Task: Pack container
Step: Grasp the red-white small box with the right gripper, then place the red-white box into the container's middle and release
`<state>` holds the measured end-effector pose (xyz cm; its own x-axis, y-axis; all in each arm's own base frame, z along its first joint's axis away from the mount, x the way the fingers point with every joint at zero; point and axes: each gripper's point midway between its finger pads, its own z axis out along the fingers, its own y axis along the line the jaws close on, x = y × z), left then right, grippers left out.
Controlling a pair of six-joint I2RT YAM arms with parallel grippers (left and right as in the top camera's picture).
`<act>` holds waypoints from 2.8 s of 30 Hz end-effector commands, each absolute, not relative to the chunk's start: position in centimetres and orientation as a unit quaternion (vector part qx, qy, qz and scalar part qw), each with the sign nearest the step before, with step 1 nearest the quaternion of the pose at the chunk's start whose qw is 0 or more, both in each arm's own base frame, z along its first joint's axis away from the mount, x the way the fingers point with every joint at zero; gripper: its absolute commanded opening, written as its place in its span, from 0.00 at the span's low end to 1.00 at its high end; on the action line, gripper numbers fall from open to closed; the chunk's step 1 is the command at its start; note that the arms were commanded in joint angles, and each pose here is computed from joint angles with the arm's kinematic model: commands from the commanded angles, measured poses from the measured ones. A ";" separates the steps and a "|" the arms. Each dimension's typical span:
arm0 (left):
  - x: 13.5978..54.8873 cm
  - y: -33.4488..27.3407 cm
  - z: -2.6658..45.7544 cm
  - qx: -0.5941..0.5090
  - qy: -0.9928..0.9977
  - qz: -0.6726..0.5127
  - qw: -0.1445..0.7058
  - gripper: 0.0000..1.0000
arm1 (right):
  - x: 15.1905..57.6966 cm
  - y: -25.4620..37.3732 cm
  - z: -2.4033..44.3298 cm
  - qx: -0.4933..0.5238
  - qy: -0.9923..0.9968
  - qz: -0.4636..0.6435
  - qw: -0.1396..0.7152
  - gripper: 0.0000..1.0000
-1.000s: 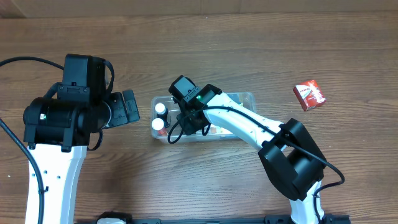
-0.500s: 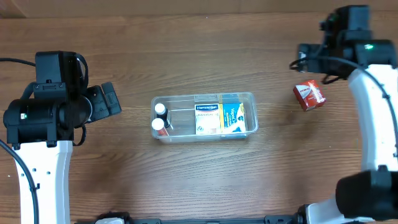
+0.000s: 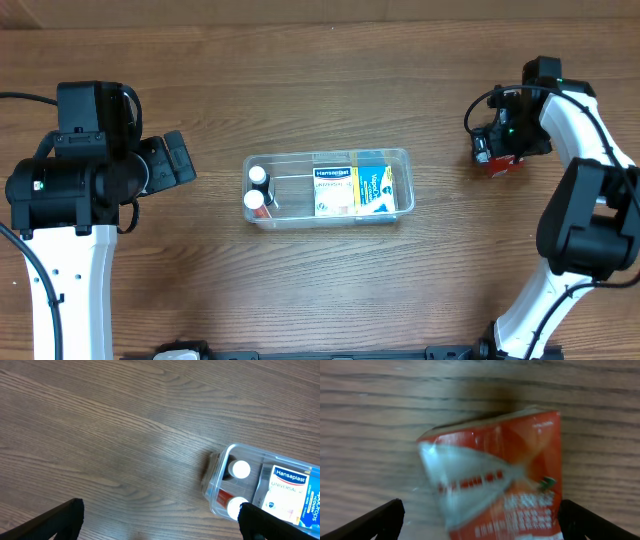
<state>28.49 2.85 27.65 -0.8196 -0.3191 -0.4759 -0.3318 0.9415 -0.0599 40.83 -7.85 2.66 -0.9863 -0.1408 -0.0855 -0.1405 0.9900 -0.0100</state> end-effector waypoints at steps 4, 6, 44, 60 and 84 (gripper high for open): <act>28.8 2.8 28.0 -0.164 0.954 0.010 0.252 1.00 | 40.8 -7.9 0.5 -0.071 0.997 0.008 0.030 1.00; 28.8 2.8 28.0 -0.164 0.954 0.010 0.252 1.00 | 41.0 -7.3 0.5 -0.071 0.996 0.027 0.036 1.00; 28.8 2.8 28.0 -0.166 0.953 0.009 0.252 1.00 | 42.8 -6.6 1.4 -0.048 0.995 0.047 0.073 0.67; 29.0 2.8 28.1 -0.166 0.952 0.009 0.258 1.00 | 41.4 -3.5 12.9 -0.008 0.988 0.043 0.148 0.63; 28.4 2.8 27.7 -0.166 0.956 0.011 0.243 1.00 | 29.0 33.7 12.6 -0.111 0.975 0.149 0.118 0.59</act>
